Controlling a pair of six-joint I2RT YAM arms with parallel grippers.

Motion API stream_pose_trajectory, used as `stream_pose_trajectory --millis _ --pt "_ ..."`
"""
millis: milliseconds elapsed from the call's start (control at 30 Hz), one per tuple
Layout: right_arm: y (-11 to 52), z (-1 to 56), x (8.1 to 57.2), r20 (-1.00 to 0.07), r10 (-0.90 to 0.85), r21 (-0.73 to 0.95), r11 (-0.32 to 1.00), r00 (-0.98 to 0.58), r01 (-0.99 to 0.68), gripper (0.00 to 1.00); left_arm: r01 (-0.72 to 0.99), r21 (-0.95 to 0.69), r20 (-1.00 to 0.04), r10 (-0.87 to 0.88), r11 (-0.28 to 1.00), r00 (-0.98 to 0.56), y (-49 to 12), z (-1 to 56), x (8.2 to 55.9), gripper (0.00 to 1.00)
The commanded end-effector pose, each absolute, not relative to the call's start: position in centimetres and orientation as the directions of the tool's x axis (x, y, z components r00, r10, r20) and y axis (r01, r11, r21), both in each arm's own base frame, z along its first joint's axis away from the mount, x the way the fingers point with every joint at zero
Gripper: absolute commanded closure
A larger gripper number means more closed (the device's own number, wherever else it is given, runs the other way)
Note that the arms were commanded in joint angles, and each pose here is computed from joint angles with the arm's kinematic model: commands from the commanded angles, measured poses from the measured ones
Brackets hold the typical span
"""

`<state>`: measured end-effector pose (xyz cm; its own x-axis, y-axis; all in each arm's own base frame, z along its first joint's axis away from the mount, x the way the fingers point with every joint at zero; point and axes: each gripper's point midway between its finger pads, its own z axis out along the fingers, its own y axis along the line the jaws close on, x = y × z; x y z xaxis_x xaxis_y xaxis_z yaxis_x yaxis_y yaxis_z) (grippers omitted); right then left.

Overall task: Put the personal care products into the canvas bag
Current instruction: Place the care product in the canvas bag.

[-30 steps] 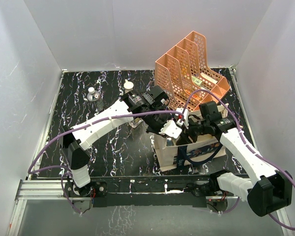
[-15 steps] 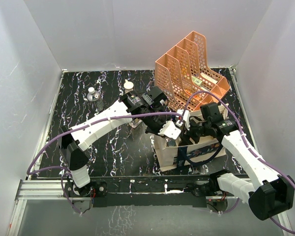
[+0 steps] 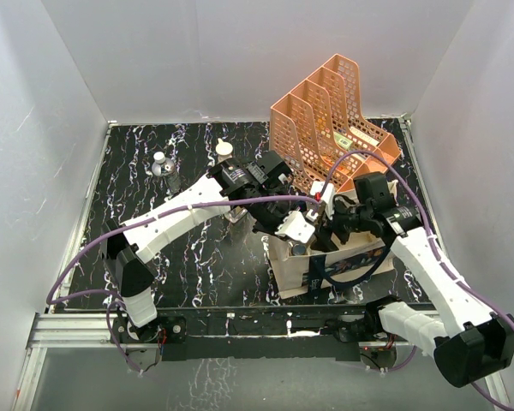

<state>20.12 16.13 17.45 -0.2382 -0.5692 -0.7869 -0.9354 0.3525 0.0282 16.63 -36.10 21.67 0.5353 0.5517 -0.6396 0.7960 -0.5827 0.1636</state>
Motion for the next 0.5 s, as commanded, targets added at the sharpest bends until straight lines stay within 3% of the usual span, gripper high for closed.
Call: stream_pose_trajectory --millis 0,300,400,467 --pt "16.8 22.8 21.4 -0.853 -0.503 -0.058 0.357 -0.14 -0.932 0.22 0.785 0.143 -0.64 0.549 -0.602 0.538 -35.5 22.6 15.3 0.96" --pt "15.5 28.5 22.2 -0.899 -0.424 -0.095 0.433 -0.109 -0.896 0.21 0.83 0.125 -0.652 0.586 -0.543 0.482 -35.6 23.5 15.4 0.83" --pt "15.3 30.0 22.5 -0.909 -0.405 -0.104 0.447 -0.097 -0.888 0.21 0.847 0.128 -0.661 0.593 -0.516 0.46 -35.7 24.4 15.5 0.72" --pt "15.2 30.9 22.9 -0.912 -0.401 -0.118 0.458 -0.086 -0.881 0.21 0.862 0.128 -0.666 0.602 -0.49 0.441 -35.6 25.2 15.5 0.6"
